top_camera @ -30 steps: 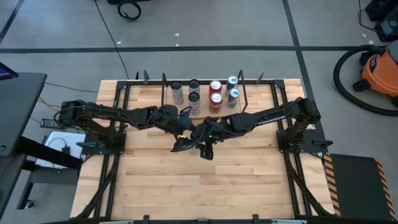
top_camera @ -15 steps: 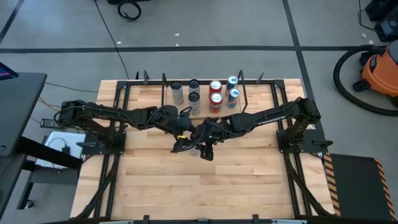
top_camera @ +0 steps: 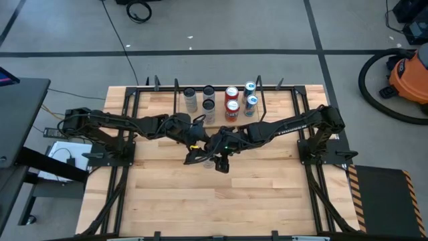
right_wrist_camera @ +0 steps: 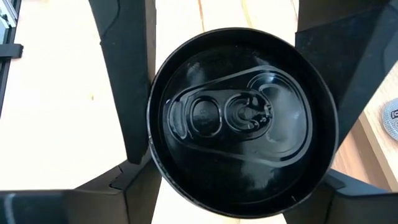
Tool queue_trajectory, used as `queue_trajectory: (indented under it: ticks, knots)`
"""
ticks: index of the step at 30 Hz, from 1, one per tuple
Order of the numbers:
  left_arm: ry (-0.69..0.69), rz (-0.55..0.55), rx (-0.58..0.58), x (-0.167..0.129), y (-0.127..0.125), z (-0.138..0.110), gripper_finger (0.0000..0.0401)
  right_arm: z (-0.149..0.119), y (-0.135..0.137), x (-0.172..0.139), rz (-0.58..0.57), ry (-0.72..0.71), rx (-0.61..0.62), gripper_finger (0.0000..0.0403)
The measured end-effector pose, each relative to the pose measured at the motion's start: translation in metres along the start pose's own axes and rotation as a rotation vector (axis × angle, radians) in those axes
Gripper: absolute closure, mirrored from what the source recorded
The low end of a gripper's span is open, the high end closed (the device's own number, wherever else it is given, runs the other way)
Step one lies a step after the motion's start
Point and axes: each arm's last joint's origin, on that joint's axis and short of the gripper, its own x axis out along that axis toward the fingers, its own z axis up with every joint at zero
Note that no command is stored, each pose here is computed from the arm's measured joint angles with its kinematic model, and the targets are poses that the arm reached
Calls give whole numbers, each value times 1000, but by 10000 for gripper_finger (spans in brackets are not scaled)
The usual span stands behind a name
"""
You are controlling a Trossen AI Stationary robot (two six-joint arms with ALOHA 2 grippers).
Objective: Place canned beverage on shelf
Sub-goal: Put the white and pink soda can aligned with the other white and pink soda can on the shelf
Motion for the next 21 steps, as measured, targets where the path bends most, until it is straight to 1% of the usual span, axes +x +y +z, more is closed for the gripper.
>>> queue_trajectory:
  ticks: [10, 21]
  knots:
    - [4, -1, 2, -2, 0, 0, 147, 0, 0, -1, 1, -4, -5, 104]
    - [9, -1, 4, -1, -1, 0, 147, 2, -1, -23, 29, -9, 0, 101]
